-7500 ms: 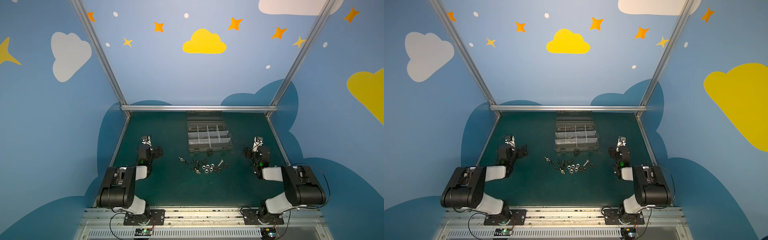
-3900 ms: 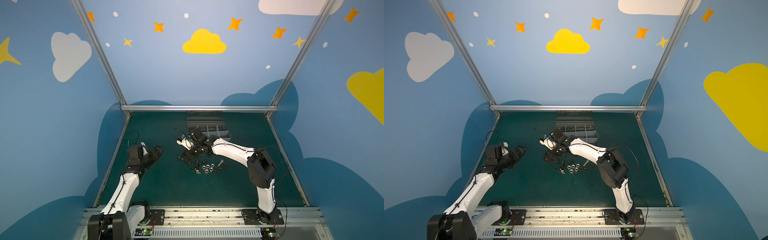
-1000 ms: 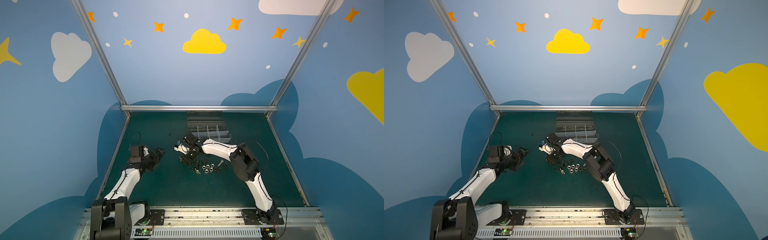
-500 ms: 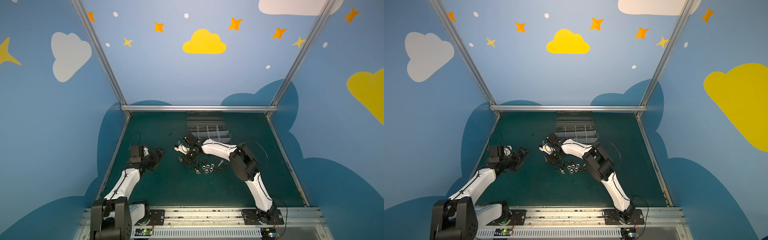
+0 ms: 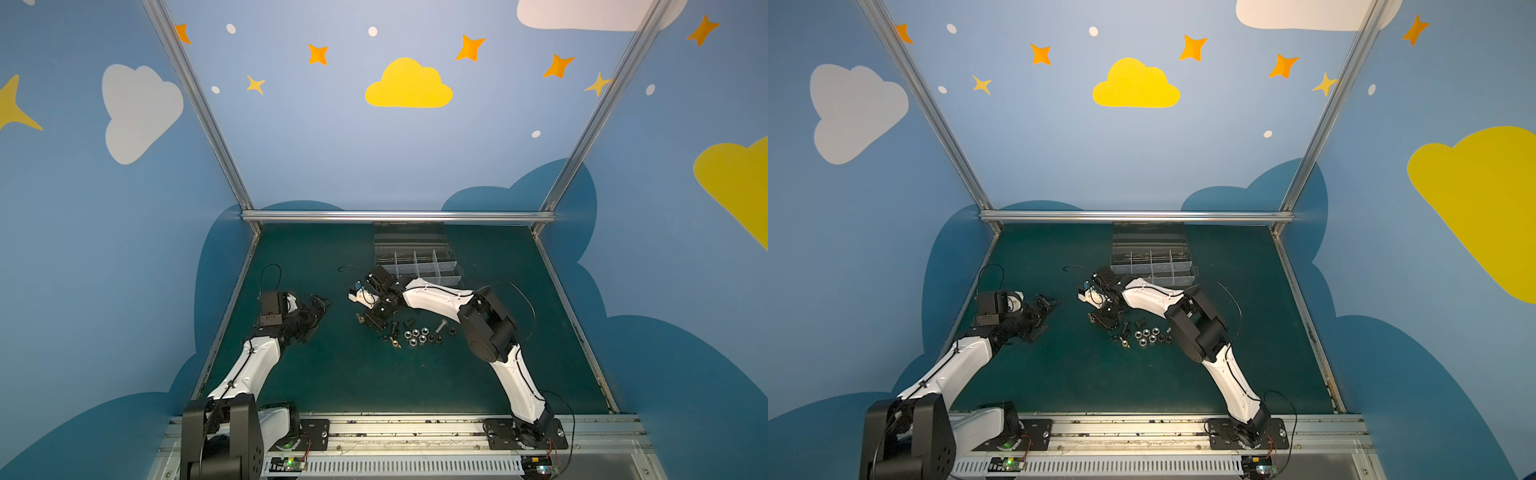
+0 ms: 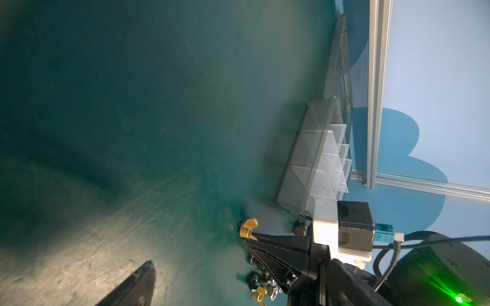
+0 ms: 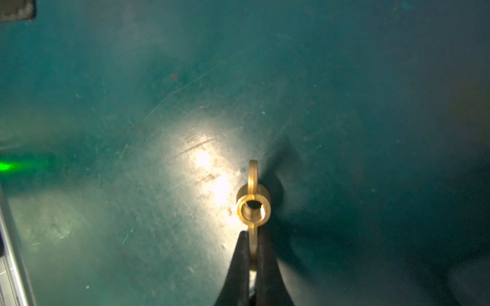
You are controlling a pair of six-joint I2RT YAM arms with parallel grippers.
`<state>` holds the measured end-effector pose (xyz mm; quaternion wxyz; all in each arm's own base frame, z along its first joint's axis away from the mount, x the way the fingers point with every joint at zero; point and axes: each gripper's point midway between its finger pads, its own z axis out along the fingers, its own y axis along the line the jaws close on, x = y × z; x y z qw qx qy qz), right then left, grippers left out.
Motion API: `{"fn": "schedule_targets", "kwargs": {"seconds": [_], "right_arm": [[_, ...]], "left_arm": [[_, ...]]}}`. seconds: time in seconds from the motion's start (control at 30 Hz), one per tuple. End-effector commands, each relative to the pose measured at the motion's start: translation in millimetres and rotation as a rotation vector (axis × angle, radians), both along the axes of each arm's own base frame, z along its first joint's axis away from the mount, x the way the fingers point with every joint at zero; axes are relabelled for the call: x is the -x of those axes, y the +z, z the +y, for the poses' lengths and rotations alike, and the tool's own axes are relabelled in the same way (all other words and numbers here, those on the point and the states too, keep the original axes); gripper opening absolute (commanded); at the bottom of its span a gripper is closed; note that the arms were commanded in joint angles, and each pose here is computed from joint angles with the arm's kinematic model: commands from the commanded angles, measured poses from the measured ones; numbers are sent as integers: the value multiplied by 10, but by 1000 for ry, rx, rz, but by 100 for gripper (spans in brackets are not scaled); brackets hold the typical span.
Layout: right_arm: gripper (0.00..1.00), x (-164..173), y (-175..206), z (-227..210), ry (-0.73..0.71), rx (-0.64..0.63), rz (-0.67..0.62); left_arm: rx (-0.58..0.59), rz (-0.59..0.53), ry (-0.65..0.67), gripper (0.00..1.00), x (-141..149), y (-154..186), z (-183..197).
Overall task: Sort the screws and nuts into containers
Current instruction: Pick up the nut from the center of the table.
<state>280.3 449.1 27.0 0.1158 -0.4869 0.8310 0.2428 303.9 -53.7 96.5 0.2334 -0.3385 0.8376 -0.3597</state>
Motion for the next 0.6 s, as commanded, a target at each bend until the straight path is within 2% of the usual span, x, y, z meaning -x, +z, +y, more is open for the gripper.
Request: {"fn": "schedule_targets", "kwargs": {"seconds": [0.0, 0.33, 0.57], "right_arm": [[0, -40, 51, -7, -12, -8, -27], [0, -107, 447, -78, -25, -71, -47], [0, -255, 776, -291, -65, -74, -80]], "left_arm": [[-16, -34, -7, 100, -52, 121, 19], [-15, -39, 4, 100, -53, 148, 27], [7, -44, 1, 100, -69, 178, 4]]}}
